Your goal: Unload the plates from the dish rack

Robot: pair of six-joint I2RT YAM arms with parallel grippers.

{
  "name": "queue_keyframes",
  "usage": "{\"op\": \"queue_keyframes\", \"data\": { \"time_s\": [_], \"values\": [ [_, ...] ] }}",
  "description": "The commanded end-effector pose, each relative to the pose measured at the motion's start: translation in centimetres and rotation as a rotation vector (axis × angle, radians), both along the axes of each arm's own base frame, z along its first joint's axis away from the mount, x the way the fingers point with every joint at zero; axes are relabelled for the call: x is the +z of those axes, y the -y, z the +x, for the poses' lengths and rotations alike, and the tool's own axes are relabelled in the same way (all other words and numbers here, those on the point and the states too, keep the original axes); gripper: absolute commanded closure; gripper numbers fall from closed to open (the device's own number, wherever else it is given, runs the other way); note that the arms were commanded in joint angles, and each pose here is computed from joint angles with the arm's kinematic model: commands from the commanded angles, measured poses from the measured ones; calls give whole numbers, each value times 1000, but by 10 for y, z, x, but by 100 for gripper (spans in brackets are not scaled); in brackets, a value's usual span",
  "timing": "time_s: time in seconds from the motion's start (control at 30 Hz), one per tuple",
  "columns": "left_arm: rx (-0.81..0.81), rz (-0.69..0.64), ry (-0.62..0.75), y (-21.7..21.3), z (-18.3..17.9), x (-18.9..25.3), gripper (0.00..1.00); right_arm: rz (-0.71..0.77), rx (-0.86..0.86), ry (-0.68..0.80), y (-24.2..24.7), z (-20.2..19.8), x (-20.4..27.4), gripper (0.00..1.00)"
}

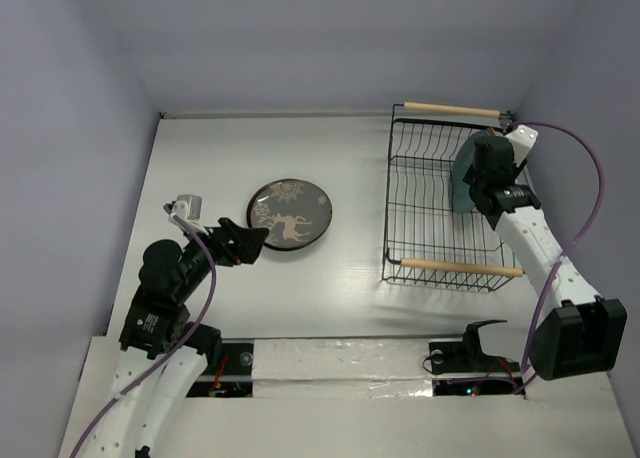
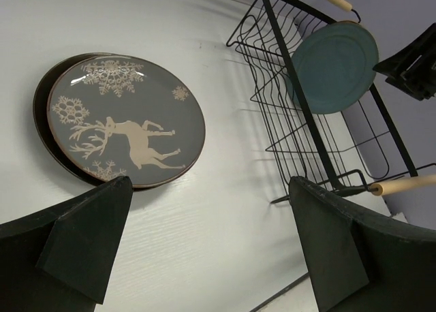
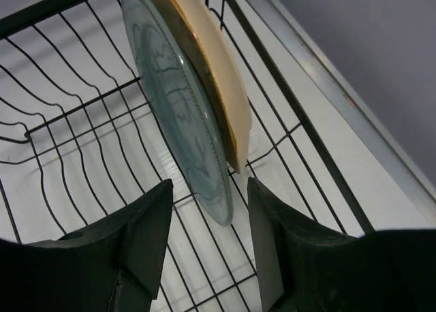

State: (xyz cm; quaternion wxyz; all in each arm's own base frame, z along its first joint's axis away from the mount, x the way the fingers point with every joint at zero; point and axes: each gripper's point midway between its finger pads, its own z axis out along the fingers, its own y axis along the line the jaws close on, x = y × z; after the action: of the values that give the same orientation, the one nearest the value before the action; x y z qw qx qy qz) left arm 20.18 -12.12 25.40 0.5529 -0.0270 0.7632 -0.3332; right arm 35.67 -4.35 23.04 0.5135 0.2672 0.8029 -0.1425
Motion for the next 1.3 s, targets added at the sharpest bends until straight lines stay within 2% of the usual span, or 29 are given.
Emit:
{"op": "queue_keyframes", "data": {
  "time_s": [0.0,0.2,0.4,0.67,0.73,0.77,0.8,1.0,1.1,1.27],
  "values": [
    [3,6,49,0,4,10,1,17,47,53,-4,24,11,47],
    [15,6,47,-2,5,10,1,41,76,39,-1,49,0,54],
    [21,7,47,-3,6,10,1,25,71,3,1,55,-16,58],
    [27,9,38,-3,8,8,1,-14,51,-35,7,62,-33,58],
    [27,10,40,-3,8,9,1,-25,54,-30,8,60,-30,64],
    [27,9,43,-3,8,9,1,-28,61,-19,8,59,-24,74],
    [27,8,42,-3,8,9,1,-29,63,-14,8,58,-22,78],
    [27,10,40,-3,9,9,1,-52,108,2,-4,51,-7,95],
    [22,11,44,-2,9,10,1,-87,86,11,0,44,7,100],
    [21,11,44,-2,9,9,1,-157,79,27,-8,36,41,100]
  ]
}}
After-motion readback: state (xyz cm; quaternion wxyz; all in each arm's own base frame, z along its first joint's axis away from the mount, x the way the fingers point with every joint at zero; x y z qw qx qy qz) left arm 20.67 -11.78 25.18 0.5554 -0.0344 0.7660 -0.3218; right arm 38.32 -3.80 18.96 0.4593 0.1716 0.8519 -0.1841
